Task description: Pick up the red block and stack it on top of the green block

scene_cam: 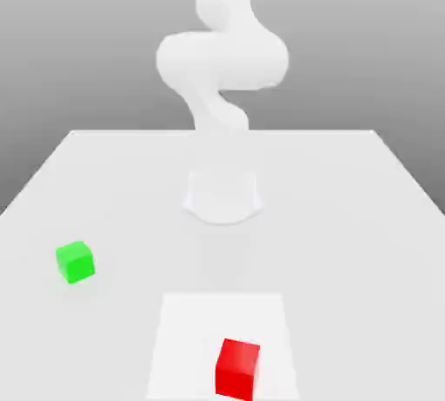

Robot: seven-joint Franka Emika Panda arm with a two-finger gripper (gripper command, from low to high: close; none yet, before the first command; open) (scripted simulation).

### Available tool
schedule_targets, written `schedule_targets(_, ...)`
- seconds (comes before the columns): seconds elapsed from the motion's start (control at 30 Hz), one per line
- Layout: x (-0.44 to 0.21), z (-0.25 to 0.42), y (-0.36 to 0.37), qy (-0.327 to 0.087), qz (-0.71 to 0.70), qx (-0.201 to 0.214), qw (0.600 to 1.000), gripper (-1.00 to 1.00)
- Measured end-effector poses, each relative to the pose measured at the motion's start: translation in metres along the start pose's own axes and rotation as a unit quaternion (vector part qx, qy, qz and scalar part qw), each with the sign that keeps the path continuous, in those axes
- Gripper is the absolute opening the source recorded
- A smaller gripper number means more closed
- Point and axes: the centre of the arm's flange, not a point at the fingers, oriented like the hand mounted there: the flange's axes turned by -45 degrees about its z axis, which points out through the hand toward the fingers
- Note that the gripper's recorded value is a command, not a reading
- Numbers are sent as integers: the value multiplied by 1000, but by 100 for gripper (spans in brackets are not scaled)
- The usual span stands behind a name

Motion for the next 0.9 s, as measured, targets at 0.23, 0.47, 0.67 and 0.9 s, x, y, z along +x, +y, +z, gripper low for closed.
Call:
schedule_targets(0.23, -25, 141, -7, -103, 26, -23, 994, 0)
schedule_targets(0.47, -85, 265, -9, -201, 52, -37, 977, 0)
schedule_targets(0.67, -161, 352, -11, -284, 77, -42, 955, 0)
schedule_targets(0.9, -252, 427, -16, -351, 99, -42, 930, 0)
